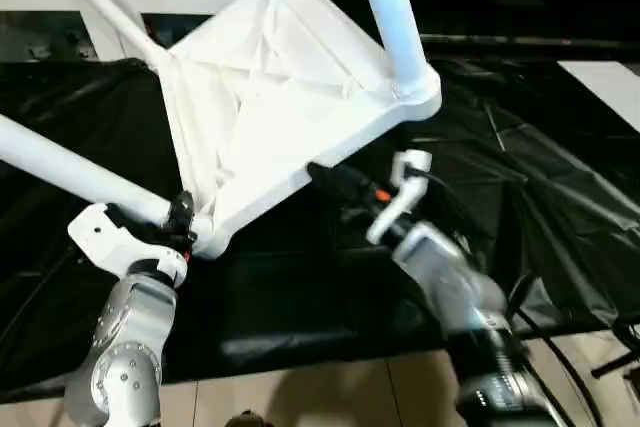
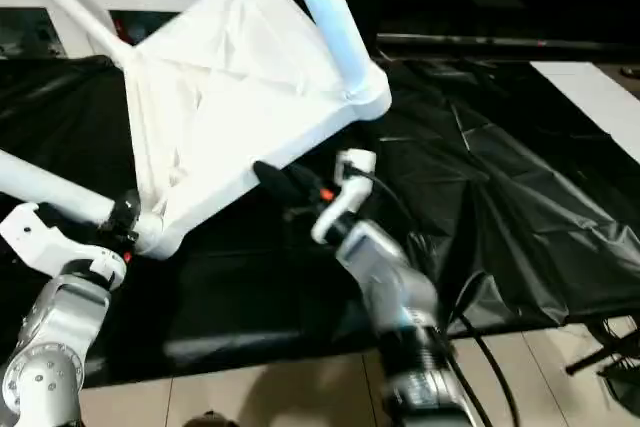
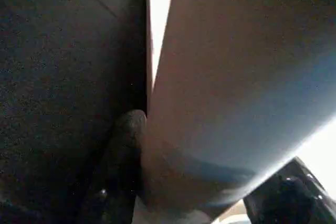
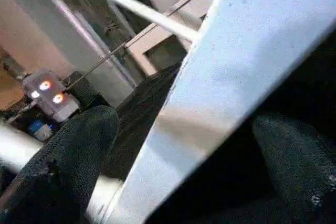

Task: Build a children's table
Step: Flip table

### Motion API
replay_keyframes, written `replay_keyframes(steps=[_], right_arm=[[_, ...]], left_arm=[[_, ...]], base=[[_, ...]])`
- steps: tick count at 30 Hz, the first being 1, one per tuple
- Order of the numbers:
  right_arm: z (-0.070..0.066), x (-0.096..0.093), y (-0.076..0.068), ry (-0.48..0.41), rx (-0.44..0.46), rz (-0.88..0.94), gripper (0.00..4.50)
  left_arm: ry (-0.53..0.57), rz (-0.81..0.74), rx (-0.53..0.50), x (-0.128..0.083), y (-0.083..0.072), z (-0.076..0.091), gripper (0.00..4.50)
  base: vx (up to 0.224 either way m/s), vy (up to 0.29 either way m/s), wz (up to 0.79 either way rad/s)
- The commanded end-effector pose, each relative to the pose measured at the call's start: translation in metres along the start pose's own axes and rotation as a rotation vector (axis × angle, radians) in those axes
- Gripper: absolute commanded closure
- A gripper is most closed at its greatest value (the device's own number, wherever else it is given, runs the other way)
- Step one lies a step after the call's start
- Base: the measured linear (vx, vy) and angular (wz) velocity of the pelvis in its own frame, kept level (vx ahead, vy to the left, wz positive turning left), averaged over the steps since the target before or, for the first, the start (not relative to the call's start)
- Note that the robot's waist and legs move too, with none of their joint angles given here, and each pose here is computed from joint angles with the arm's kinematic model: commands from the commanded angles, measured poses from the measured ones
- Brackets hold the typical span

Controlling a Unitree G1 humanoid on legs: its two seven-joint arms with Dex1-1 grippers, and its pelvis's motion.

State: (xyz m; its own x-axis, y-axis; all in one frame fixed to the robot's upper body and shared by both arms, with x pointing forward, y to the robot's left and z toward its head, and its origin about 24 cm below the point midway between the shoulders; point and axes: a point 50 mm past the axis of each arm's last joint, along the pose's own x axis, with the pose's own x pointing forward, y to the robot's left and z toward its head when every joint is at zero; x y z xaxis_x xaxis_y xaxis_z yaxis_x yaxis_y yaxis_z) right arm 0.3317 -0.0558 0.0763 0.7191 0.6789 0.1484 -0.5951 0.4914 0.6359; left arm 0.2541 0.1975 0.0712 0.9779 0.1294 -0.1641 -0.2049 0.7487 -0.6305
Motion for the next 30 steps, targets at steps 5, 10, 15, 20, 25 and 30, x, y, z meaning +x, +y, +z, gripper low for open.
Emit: replay_keyframes(steps=[5,10,15,20,25,30], right_arm=[[0.001,0.019,-0.01,-0.028,0.051,-0.114,0.0],[0.002,0.027,-0.011,-0.046,0.104,-0.113,0.0],[0.006,0.034,-0.01,-0.065,0.128,-0.103,0.0],[0.01,0.042,-0.006,-0.08,0.14,-0.088,0.0],[0.01,0.047,-0.004,-0.079,0.138,-0.071,0.52],[0.008,0.048,-0.003,-0.063,0.14,-0.062,0.97]], left_arm=[[0.026,-0.118,-0.122,0.0,-0.029,-0.01,2.23],[0.033,-0.125,-0.118,-0.002,-0.029,-0.01,2.23],[0.042,-0.138,-0.112,-0.002,-0.03,-0.011,2.23],[0.052,-0.15,-0.106,-0.003,-0.032,-0.012,2.23],[0.066,-0.162,-0.109,-0.005,-0.033,-0.014,2.23],[0.072,-0.17,-0.108,-0.007,-0.034,-0.016,2.23]], base=[[0.0,0.0,0.0],[0.0,0.0,0.0],[0.0,0.0,0.0],[0.0,0.0,0.0],[0.0,0.0,0.0],[0.0,0.0,0.0]])
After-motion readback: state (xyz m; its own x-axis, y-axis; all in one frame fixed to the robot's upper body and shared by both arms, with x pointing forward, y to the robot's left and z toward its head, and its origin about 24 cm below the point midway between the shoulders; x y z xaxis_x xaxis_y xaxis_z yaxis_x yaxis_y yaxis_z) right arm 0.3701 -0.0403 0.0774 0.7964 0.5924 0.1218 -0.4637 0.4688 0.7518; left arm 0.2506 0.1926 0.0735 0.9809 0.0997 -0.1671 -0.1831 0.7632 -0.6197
